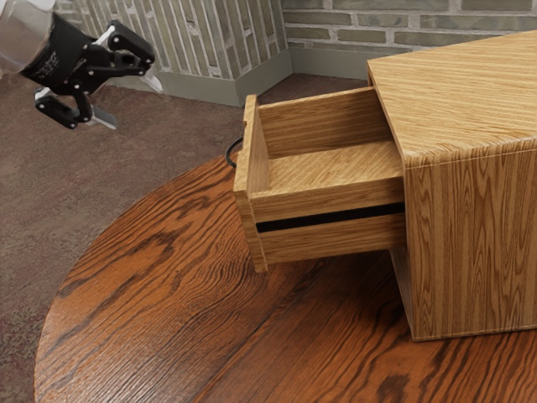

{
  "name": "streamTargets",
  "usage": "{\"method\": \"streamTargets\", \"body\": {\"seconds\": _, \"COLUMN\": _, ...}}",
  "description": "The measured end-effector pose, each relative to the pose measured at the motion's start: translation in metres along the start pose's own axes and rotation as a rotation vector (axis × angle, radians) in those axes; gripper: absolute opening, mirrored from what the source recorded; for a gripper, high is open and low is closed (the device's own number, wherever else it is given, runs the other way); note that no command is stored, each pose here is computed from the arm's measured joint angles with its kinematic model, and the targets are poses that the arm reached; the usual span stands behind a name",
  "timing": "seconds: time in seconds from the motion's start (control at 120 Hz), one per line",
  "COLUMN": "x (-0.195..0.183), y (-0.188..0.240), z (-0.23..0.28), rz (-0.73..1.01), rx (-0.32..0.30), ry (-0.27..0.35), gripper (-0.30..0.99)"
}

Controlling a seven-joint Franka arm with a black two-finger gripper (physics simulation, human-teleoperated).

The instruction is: Pull the drawer handle with one arm to open the drawer

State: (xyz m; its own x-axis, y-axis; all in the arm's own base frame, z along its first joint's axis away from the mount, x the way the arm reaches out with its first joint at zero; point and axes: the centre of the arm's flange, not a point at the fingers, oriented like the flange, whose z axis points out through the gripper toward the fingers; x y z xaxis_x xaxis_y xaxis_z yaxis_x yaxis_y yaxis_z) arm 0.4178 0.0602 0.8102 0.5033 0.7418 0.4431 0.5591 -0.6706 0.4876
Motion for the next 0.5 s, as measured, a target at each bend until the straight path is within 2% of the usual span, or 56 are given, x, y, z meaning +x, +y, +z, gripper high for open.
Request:
{"method": "streamTargets", "body": {"seconds": 0.042, "x": -0.005, "y": -0.001, "z": -0.016, "rz": 0.014, "rx": -0.002, "ry": 0.009, "gripper": 0.68}}
{"method": "streamTargets", "body": {"seconds": 0.092, "x": -0.022, "y": 0.009, "z": -0.020, "rz": 0.054, "rx": 0.012, "ry": -0.010, "gripper": 0.69}}
{"method": "streamTargets", "body": {"seconds": 0.242, "x": -0.132, "y": 0.092, "z": 0.038, "rz": 0.295, "rx": 0.111, "ry": -0.152, "gripper": 0.69}}
{"method": "streamTargets", "body": {"seconds": 0.375, "x": -0.213, "y": 0.130, "z": 0.026, "rz": 0.472, "rx": 0.109, "ry": -0.182, "gripper": 0.69}}
{"method": "streamTargets", "body": {"seconds": 0.425, "x": -0.222, "y": 0.134, "z": 0.026, "rz": 0.508, "rx": 0.125, "ry": -0.165, "gripper": 0.69}}
{"method": "streamTargets", "body": {"seconds": 0.5, "x": -0.208, "y": 0.127, "z": 0.035, "rz": 0.492, "rx": 0.170, "ry": -0.139, "gripper": 0.69}}
